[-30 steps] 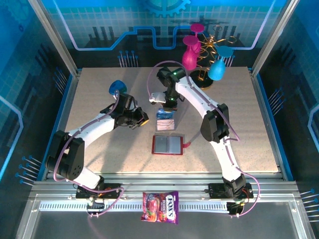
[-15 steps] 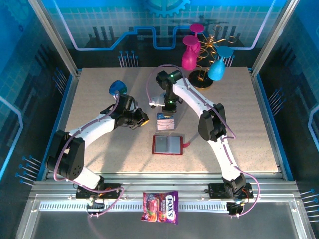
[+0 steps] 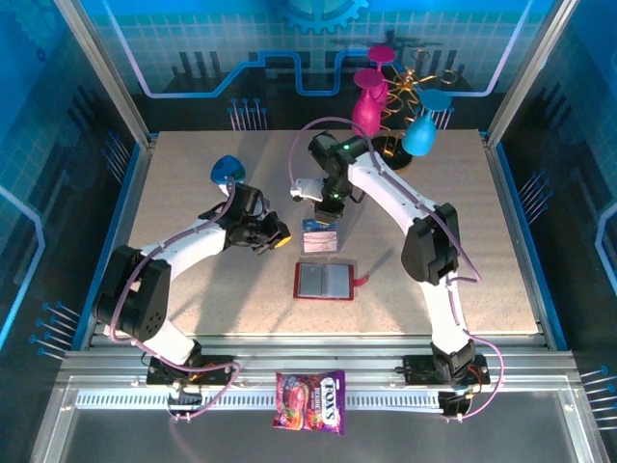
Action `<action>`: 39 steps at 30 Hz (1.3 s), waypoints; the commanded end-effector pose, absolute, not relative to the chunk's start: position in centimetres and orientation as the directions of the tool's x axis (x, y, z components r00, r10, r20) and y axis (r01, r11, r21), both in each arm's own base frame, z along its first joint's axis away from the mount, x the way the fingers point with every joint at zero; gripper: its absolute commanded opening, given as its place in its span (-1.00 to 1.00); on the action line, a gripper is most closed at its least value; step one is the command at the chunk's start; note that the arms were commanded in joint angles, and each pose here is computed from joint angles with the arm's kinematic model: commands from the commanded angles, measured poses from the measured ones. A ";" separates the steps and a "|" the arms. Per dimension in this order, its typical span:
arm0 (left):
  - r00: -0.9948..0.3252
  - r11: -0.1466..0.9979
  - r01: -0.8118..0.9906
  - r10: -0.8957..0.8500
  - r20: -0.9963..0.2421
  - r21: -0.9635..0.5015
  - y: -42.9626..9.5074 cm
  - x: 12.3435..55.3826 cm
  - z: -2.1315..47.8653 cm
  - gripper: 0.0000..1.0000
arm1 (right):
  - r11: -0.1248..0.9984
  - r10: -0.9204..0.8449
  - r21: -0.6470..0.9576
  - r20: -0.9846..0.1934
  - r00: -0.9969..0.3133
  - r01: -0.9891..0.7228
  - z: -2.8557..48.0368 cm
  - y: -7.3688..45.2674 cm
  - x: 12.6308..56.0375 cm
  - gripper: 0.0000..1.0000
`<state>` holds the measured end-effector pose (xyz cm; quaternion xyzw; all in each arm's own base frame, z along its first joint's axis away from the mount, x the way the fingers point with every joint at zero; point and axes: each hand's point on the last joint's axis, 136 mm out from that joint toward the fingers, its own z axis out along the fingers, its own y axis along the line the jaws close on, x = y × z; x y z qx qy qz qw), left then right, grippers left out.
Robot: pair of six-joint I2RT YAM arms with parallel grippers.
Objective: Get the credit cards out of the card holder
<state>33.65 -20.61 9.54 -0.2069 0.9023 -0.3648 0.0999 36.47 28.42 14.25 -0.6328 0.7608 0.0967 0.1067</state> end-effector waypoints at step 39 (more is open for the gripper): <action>-0.946 0.750 -0.323 -0.277 0.170 -0.577 -23.1 25.3 2.3 -0.91 | 0.678 -0.035 0.732 -0.054 -0.998 -0.063 8.4 31.1 26.0 -0.77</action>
